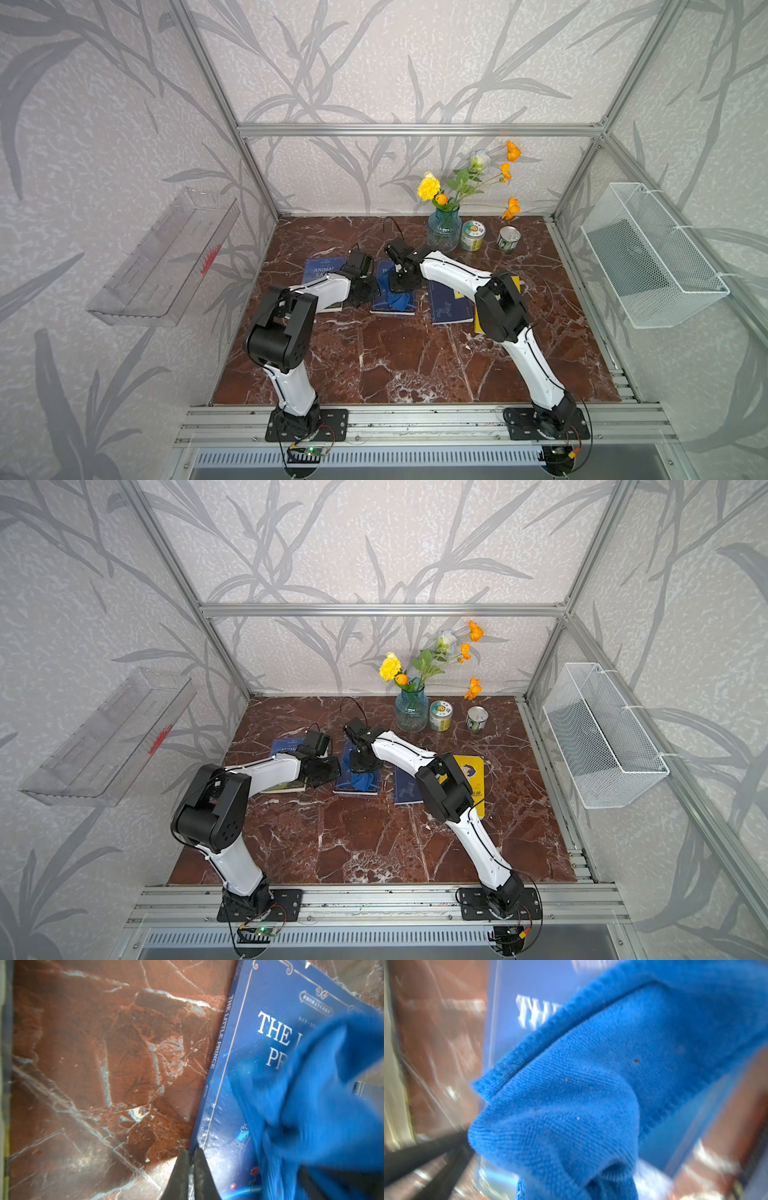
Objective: Wipe the cover of the book
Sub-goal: Wipe the dirt from the cover of the book.
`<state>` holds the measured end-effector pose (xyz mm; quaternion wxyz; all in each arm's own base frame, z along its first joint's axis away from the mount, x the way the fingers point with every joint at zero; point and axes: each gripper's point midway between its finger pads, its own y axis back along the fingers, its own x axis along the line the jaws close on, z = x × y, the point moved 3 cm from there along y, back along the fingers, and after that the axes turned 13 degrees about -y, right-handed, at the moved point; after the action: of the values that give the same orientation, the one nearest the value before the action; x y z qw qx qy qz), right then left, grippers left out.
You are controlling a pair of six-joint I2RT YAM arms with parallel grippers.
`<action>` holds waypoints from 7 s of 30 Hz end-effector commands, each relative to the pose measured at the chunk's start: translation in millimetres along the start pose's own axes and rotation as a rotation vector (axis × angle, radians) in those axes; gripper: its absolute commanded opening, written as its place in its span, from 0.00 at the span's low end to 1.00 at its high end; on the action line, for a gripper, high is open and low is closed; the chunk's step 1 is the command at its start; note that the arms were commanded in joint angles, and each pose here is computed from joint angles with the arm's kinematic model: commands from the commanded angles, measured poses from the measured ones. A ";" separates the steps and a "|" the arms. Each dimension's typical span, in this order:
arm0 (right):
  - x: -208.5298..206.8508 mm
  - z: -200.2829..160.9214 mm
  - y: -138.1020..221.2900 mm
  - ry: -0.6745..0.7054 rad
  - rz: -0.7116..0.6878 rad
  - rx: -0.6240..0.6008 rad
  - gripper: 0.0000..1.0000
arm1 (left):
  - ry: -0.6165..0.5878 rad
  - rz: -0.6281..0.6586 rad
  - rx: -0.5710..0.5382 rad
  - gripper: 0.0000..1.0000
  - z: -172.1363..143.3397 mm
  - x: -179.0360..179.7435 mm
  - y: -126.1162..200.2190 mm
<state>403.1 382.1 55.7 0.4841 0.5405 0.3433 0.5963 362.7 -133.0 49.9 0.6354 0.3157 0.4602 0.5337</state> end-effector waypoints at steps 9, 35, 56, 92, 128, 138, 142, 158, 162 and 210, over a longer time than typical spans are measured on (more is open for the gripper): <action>-42.5 -12.7 -72.6 -0.073 -0.194 0.191 0.12 | -0.001 0.050 0.159 0.09 -39.7 11.2 -13.7; -32.4 -15.8 -66.8 -0.105 -0.139 0.150 0.10 | -0.003 0.051 0.145 0.09 -38.4 11.2 -9.4; -67.0 -104.9 -57.7 -0.140 -0.082 0.246 0.10 | 0.003 0.043 0.140 0.09 -38.4 10.1 -9.3; -90.9 -105.7 -73.5 -0.251 -0.135 0.207 0.10 | 0.001 0.059 0.153 0.08 -40.4 13.1 -14.5; -115.3 -127.7 -40.7 -0.226 -0.171 0.156 0.10 | 0.002 0.057 0.156 0.06 -41.5 12.9 -15.0; -78.2 -158.7 -70.9 -0.426 -0.006 0.233 0.10 | 0.005 0.055 0.158 0.06 -42.0 13.0 -15.5; -99.9 -147.9 -52.7 -0.454 -0.020 0.184 0.10 | 0.004 0.057 0.159 0.06 -42.2 13.4 -16.4; -101.8 -110.6 -49.5 -0.419 -0.105 0.121 0.10 | 0.003 0.063 0.160 0.06 -42.6 14.4 -16.6; -90.4 -103.2 -57.7 -0.436 -0.087 0.127 0.10 | 0.004 0.063 0.164 0.06 -43.4 14.5 -16.8; -64.2 -47.1 -55.4 -0.329 -0.158 0.033 0.10 | 0.003 0.058 0.165 0.06 -42.4 13.4 -17.1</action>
<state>406.7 381.1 53.7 0.5314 0.6080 0.1900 0.5585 361.1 -140.7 49.8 0.6434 0.3135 0.4642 0.5219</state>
